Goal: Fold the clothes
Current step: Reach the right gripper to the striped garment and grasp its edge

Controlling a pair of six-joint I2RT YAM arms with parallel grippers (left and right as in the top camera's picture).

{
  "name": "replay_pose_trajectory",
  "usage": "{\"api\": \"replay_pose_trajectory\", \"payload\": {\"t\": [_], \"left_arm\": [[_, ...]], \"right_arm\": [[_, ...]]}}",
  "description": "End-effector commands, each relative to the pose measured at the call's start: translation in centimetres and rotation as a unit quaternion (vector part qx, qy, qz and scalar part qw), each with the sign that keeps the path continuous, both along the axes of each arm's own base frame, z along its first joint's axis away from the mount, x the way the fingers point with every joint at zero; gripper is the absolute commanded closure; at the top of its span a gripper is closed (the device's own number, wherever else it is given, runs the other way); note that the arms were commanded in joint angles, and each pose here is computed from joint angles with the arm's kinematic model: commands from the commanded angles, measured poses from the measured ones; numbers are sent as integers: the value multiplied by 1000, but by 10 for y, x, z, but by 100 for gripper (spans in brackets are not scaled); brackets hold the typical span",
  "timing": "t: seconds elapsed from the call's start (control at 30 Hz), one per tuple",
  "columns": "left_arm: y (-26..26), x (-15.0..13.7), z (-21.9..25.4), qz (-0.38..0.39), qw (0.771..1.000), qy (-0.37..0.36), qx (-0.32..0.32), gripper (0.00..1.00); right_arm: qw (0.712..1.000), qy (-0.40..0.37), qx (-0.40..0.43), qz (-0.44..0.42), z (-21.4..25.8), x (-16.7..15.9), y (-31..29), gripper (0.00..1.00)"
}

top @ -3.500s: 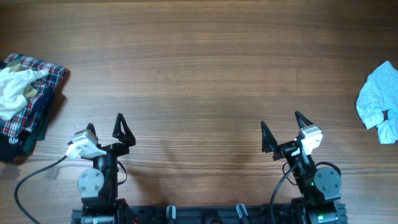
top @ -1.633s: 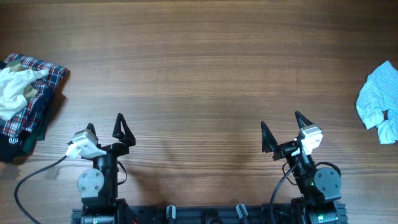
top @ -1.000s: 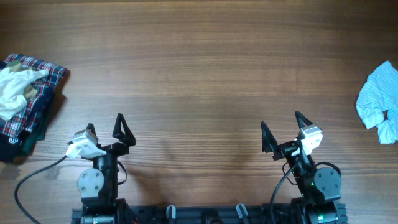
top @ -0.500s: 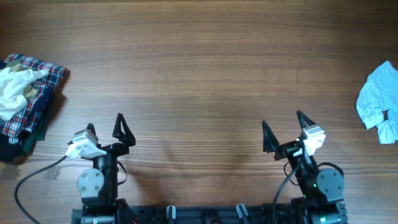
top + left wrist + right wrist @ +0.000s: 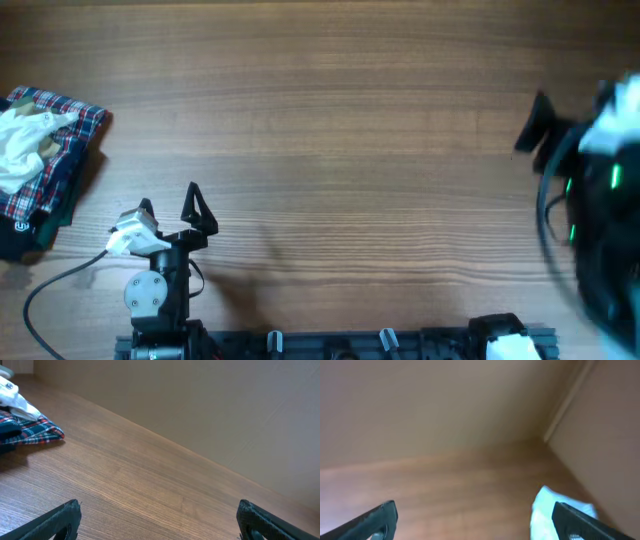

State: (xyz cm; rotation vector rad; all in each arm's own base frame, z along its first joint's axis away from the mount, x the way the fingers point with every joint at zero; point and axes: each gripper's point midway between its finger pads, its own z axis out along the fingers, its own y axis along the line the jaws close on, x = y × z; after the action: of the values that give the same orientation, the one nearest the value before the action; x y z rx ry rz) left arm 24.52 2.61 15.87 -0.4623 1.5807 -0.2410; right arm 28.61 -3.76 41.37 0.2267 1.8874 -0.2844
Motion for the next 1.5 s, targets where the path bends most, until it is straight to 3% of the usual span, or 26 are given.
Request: {"api": "replay_pose_trajectory", "payload": {"t": [0.0,0.17,0.33,0.43,0.53,0.67,0.77,0.9,1.03,1.3,1.33,1.4,1.43,1.47], "left_arm": [[3,0,-1,9,1000,1,5,0],[3,0,-1,9,1000,1,5,0],[3,0,-1,9,1000,1,5,0],[3,0,-1,9,1000,1,5,0],[3,0,-1,9,1000,1,5,0],[3,0,-1,9,1000,1,5,0],[3,0,-1,9,1000,1,5,0],[3,0,-1,9,1000,1,5,0],[3,0,-1,9,1000,1,5,0],[3,0,-1,9,1000,1,5,0],[3,0,-1,9,1000,1,5,0],[3,0,-1,9,1000,1,5,0],[3,0,-1,9,1000,1,5,0],[3,0,-1,9,1000,1,5,0]], "right_arm": [[996,67,-8,-58,5,35,-42,0],[980,129,105,-106,-45,83,-153,0],[968,145,92,-182,-75,86,-224,0],[960,146,112,-212,-103,99,-259,8],[941,170,163,-244,-167,114,-295,15],[932,203,199,-226,-252,148,-312,15],[909,200,256,-261,-315,164,-320,16],[915,185,261,-247,-334,183,-321,19],[900,178,289,-275,-367,190,-320,18],[878,229,285,-309,-433,179,-317,19],[876,234,286,-309,-438,178,-316,23],[880,238,280,-301,-436,178,-315,53],[885,245,269,-289,-434,179,-315,72],[888,254,260,-281,-434,178,-315,76]]}}
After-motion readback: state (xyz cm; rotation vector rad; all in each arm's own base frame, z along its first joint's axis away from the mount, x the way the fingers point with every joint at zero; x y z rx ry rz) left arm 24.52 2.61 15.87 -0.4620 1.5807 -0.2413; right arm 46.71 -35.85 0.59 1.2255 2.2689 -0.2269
